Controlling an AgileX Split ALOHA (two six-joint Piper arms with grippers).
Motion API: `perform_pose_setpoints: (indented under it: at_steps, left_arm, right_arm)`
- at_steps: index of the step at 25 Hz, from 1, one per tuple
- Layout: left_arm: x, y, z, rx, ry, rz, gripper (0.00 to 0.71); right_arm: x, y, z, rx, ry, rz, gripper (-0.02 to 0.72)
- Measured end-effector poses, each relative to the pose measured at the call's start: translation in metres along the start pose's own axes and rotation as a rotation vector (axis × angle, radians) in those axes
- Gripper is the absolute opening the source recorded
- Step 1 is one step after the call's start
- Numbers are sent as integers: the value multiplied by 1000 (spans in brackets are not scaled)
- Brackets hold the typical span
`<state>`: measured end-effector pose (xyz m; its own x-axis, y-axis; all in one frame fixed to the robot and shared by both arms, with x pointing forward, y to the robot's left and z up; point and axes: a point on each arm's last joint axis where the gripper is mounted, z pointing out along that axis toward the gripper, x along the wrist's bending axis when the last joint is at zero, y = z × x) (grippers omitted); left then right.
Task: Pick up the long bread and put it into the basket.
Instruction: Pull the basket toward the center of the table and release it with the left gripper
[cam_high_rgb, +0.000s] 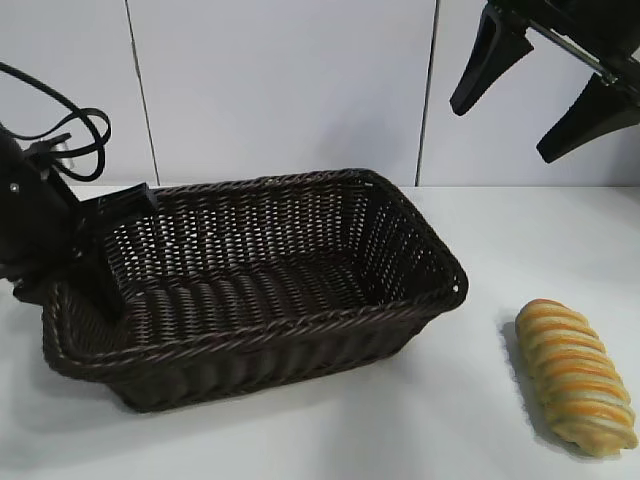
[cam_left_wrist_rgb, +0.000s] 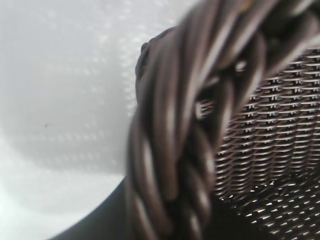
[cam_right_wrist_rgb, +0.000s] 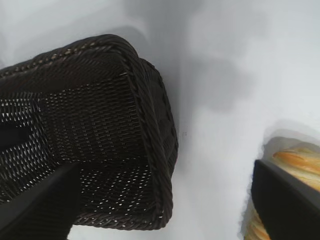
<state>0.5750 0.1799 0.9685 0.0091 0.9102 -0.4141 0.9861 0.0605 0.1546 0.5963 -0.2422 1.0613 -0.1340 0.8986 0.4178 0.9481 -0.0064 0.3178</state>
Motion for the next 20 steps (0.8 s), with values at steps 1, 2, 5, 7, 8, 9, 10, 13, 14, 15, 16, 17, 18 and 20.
perform_pose_setpoints:
  at_steps: [1, 2, 5, 7, 8, 9, 10, 13, 14, 15, 16, 17, 18, 20]
  left_arm:
    - [-4, 5, -5, -5, -8, 22, 101]
    - [-8, 9, -10, -10, -13, 43, 101]
    - [-14, 21, -15, -13, -13, 82, 101]
    - [-14, 28, -10, 4, -3, 94, 101]
    - [-14, 31, -6, 12, 2, 96, 101]
    - [-12, 33, -2, 20, 7, 96, 101]
    - [-10, 35, 4, 32, 13, 95, 101]
    - [-4, 37, 22, 69, 27, 98, 101]
    - [-1, 37, 28, 85, 31, 103, 101]
    - [1, 37, 34, 99, 35, 106, 101]
    - [3, 37, 38, 108, 38, 106, 101]
    - [5, 37, 43, 121, 42, 105, 101]
    - [7, 37, 47, 127, 45, 106, 101]
    - [9, 37, 52, 138, 47, 111, 101]
  right_arm:
    - [0, 0, 0, 0, 0, -1, 663]
    - [0, 0, 0, 0, 0, -1, 663]
    - [0, 0, 0, 0, 0, -1, 663]
    - [0, 0, 0, 0, 0, -1, 663]
    - [0, 0, 0, 0, 0, -1, 663]
    - [0, 0, 0, 0, 0, -2, 663]
    - [0, 0, 0, -1, 0, -2, 663]
    - [0, 0, 0, -3, -1, -2, 663]
    - [0, 0, 0, -5, -1, -2, 663]
    - [0, 1, 0, -7, -1, -2, 663]
    - [0, 1, 0, -8, -2, -2, 663]
    - [0, 1, 0, -11, -2, -2, 663]
    - [0, 1, 0, -11, -2, -2, 662]
    - [0, 1, 0, -14, -3, -2, 662]
